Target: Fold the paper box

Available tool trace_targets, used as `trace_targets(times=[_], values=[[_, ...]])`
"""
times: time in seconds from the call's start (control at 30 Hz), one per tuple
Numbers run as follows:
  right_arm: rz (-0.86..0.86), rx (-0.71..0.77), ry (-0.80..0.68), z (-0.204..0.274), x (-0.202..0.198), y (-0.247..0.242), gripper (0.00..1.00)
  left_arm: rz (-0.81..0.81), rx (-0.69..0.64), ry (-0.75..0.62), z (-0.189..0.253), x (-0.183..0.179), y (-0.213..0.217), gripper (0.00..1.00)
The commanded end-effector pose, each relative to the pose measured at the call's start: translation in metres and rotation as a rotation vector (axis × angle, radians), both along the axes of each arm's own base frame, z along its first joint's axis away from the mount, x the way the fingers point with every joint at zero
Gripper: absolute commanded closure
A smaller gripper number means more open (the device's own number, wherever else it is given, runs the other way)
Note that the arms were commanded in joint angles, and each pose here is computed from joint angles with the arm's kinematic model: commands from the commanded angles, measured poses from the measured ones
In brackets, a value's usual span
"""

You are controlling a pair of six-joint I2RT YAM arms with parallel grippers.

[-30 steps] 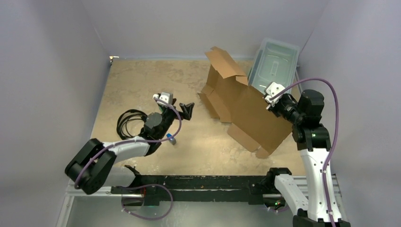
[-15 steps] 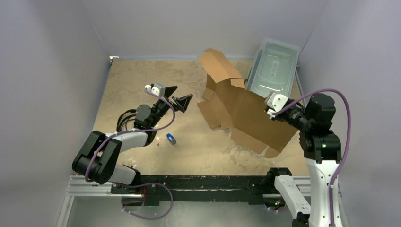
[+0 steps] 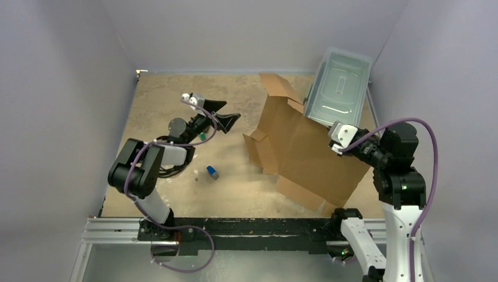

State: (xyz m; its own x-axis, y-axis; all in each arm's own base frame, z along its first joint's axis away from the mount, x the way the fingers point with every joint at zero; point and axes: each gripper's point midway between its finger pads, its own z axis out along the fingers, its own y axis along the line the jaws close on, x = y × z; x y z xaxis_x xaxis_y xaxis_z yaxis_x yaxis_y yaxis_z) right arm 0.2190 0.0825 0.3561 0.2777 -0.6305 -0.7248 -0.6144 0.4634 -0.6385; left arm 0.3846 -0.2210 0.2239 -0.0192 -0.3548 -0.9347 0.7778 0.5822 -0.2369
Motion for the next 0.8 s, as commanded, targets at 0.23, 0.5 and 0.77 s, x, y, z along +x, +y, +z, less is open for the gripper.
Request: trace_targets(times=[0.23, 0.5, 0.77], values=[[-0.091, -0.166, 0.003, -0.033, 0.011, -0.027, 1.0, -0.115, -0.004, 0.054, -0.017, 0.008, -0.03, 0.06], [-0.094, -0.186, -0.035, -0.02, 0.017, -0.029, 1.0, 0.004, 0.08, -0.079, -0.015, 0.019, -0.026, 0.06], [-0.068, -0.165, -0.021, -0.024, 0.016, -0.023, 1.0, 0.036, 0.064, -0.152, -0.017, 0.023, -0.02, 0.08]])
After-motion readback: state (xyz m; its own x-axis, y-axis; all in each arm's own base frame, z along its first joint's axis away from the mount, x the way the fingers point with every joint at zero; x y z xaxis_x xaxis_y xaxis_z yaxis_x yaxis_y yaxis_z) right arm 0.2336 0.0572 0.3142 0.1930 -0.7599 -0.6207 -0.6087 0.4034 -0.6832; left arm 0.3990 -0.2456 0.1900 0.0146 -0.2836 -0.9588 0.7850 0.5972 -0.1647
